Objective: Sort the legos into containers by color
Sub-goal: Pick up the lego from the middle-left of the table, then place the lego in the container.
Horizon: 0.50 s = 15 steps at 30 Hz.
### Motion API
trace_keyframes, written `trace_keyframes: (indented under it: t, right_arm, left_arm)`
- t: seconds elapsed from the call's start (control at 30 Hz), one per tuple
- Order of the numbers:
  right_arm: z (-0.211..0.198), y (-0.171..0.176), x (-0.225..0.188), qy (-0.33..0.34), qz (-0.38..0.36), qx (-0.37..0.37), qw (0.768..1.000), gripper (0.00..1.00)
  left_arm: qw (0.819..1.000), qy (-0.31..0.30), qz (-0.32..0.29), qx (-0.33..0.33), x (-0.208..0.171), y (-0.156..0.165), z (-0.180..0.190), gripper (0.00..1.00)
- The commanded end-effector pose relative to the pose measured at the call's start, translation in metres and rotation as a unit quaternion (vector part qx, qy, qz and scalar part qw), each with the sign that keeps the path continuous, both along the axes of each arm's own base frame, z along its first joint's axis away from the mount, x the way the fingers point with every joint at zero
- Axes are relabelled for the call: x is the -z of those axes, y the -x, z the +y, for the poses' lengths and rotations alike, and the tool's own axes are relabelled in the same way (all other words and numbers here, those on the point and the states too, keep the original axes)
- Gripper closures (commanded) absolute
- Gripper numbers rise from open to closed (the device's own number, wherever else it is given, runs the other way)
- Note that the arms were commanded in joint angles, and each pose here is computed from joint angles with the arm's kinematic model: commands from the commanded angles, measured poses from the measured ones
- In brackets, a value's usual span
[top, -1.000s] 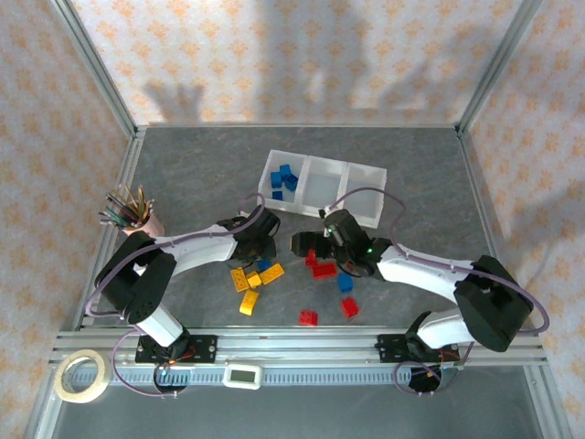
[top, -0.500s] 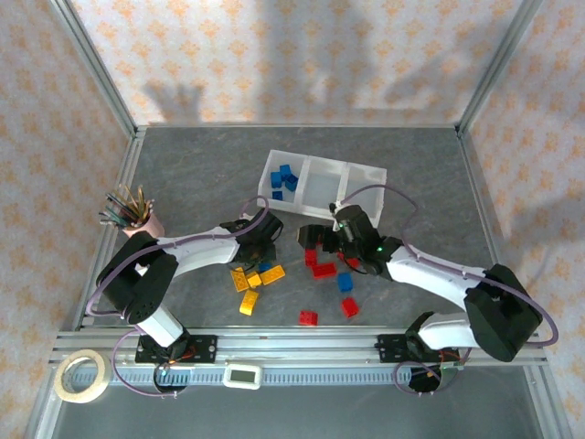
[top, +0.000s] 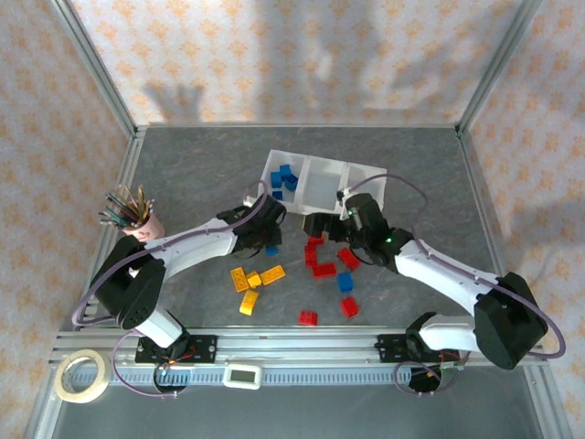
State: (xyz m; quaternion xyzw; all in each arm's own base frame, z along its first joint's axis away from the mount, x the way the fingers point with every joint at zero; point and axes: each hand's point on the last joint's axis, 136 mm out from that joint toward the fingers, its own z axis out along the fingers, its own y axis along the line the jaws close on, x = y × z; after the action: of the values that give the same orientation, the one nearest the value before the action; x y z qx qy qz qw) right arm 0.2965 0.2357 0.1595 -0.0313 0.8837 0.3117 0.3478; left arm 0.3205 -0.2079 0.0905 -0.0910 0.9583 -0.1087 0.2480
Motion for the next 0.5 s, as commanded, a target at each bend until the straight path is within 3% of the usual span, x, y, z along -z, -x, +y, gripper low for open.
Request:
trace_keyframes:
  t: [0.0,0.3,0.47]
  right_arm:
    - [-0.006,-0.009,-0.031,-0.013,-0.027,0.0,1.0,0.0]
    - [-0.032,-0.039,-0.045,-0.012,-0.029,0.048,0.998,0.0]
    - [-0.031,-0.047,-0.047,-0.011,-0.033,0.052,0.998,0.0]
  left_arm:
    - [0.998,-0.026,-0.051,-0.009,-0.038,-0.032,0.01,0.7]
    - [0.99,-0.064,-0.121,-0.033,-0.082,-0.132,0.019,0.7]
    - [0.986,-0.107,-0.117,-0.043,-0.067,-0.181,0.02,0.7]
